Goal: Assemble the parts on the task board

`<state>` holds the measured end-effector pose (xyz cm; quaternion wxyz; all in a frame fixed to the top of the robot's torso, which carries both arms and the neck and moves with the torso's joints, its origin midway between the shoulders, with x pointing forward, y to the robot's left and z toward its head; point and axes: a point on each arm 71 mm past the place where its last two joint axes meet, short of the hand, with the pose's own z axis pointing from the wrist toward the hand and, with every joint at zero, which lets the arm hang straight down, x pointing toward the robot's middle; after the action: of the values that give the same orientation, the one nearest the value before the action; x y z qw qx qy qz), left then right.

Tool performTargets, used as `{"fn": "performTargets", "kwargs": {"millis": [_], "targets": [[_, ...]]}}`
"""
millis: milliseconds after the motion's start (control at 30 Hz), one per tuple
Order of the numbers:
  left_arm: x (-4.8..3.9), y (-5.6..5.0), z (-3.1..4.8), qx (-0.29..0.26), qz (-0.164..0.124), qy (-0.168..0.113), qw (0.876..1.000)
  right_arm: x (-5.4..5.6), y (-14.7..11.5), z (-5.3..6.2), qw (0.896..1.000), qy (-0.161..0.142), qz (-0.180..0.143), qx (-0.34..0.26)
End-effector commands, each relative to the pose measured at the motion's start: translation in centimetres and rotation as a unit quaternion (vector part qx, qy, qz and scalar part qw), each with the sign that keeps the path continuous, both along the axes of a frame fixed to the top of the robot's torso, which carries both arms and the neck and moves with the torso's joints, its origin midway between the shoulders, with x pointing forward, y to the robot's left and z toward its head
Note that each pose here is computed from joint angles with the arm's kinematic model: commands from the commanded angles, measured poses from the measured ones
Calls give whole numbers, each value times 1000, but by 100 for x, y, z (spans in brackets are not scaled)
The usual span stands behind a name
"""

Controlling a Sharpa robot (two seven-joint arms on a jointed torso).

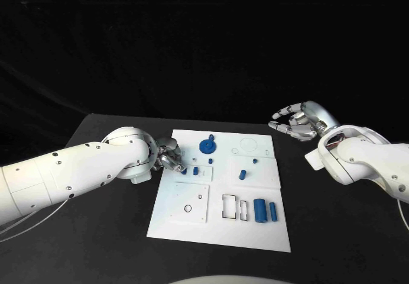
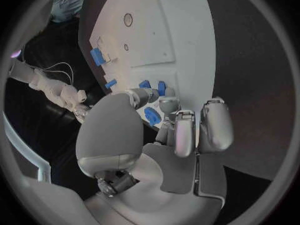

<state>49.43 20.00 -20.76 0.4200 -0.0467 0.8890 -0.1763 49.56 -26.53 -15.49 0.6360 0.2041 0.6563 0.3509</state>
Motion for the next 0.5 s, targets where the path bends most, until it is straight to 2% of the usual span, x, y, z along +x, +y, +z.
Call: {"fn": "performTargets", "kwargs": {"millis": [33, 500], "targets": [[-10, -3, -25, 11, -4, 7, 1000, -7, 11, 4, 1000, -4, 5, 0], [-16, -64, -39, 7, -10, 14, 1000, -7, 10, 4, 1000, -4, 5, 0]]}}
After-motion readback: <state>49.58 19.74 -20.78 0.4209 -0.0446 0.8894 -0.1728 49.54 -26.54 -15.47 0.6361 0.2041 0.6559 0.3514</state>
